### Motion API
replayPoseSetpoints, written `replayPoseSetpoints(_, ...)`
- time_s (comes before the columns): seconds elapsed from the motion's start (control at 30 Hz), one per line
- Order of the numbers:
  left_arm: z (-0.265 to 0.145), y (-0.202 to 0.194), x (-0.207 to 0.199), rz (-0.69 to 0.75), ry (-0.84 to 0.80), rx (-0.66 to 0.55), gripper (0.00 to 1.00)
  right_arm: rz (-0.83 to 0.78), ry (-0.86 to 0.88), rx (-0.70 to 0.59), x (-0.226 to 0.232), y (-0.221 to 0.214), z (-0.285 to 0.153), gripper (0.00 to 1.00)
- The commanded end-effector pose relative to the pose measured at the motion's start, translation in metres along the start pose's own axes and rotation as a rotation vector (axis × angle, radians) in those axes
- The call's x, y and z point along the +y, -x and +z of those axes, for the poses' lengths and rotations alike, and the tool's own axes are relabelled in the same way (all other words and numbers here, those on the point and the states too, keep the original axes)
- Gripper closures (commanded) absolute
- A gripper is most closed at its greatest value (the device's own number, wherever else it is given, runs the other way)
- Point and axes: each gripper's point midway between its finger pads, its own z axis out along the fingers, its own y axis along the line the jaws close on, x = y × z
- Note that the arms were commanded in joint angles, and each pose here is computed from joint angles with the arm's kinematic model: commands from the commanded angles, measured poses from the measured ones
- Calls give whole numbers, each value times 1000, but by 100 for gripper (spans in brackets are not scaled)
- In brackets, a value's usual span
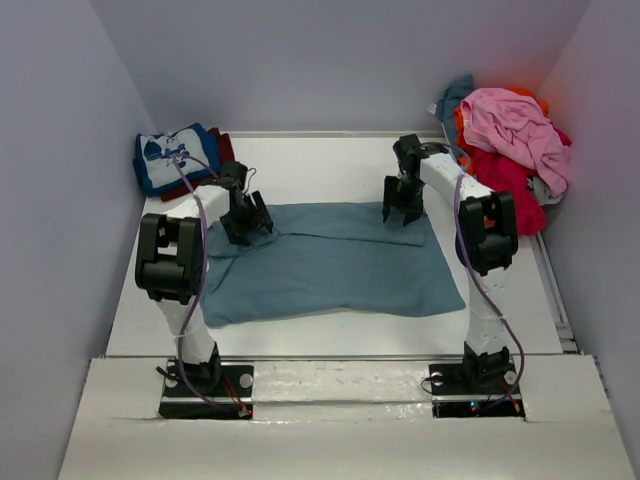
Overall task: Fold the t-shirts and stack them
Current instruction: Fold the flattened tshirt in 1/3 of the way
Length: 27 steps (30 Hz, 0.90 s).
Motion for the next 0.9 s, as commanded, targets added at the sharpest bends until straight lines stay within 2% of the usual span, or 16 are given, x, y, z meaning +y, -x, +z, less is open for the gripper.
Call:
replayPoseSetpoints(0.0,-5,12,5,-16,25,-19,18,-27,-17,-8,0,4,-1,37)
replayPoseSetpoints(0.27,-5,17,6,-76,-23,-8,17,-34,-18,-2,0,6,6,37)
replayPoseSetpoints(0.67,-18,38,-4,-41,-60,-49,16,-35,-38,3,-4,5,10,38)
replayPoseSetpoints(0.77,-27,46,-9,0,-57,-86,16,-33,-44,7,-5,4,11,38)
replayPoseSetpoints(0.87,-42,49,-27,99,-62,-125,16,-27,-45,5,-4,6,7,38)
